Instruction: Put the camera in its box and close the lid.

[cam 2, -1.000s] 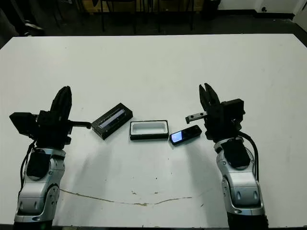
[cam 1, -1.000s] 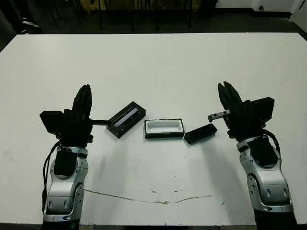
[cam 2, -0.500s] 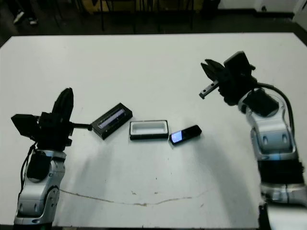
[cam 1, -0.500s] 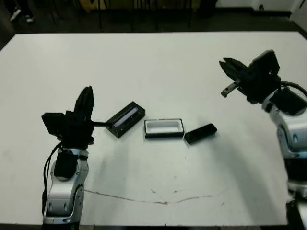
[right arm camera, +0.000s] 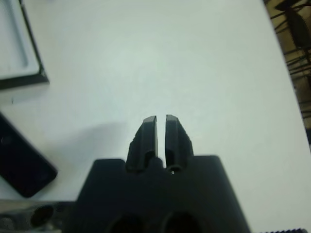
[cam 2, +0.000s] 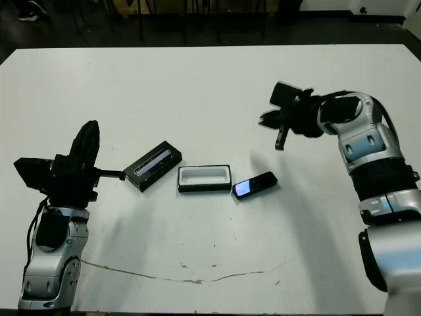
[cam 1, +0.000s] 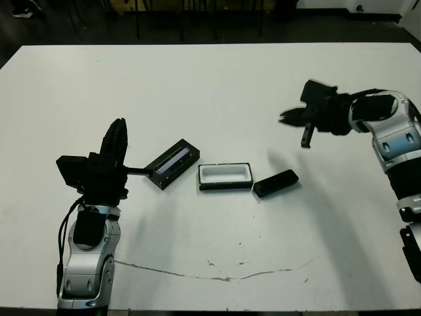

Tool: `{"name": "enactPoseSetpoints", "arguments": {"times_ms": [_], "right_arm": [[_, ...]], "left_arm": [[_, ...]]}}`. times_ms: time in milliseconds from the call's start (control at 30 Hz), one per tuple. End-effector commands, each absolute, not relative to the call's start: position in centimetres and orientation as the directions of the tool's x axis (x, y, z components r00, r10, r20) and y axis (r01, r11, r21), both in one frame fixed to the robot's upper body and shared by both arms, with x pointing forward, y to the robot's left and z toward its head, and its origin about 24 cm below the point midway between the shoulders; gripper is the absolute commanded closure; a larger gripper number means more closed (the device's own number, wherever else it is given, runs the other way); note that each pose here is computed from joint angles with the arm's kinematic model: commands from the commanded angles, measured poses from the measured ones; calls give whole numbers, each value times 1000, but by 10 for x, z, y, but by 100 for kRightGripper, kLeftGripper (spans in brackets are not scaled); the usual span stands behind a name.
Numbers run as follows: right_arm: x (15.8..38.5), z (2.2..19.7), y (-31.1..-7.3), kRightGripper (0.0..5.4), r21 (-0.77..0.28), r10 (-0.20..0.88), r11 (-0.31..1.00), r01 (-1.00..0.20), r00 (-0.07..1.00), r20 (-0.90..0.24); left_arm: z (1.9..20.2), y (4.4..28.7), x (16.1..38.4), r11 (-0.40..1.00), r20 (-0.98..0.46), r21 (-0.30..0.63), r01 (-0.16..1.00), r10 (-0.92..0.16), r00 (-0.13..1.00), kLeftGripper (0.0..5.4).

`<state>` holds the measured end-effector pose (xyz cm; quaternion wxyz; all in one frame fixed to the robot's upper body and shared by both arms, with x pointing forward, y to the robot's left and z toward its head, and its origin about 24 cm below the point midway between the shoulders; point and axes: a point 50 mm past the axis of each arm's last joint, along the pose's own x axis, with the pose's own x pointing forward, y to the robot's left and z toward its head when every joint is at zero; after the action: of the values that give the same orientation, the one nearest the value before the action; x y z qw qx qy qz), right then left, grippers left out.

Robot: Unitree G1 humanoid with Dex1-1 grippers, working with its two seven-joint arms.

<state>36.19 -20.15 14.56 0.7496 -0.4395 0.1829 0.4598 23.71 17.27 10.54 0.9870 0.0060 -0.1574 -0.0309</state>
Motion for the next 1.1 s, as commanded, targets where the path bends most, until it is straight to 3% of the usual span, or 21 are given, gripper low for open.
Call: {"name": "enactPoseSetpoints", "arguments": {"times_ms": [33, 500, 1100], "right_arm": [[359, 135, -198, 540, -439, 526, 169, -882, 458, -717], [344, 119, -201, 540, -369, 511, 92, -925, 362, -779], [327, 104, -205, 540, -281, 536, 93, -955, 286, -794]], "left_arm": [[97, 176, 234, 999, 271, 24, 45, -50, 961, 537], [95, 173, 232, 999, 262, 15, 52, -54, 963, 537], [95, 172, 231, 998, 267, 24, 50, -54, 962, 537]]}}
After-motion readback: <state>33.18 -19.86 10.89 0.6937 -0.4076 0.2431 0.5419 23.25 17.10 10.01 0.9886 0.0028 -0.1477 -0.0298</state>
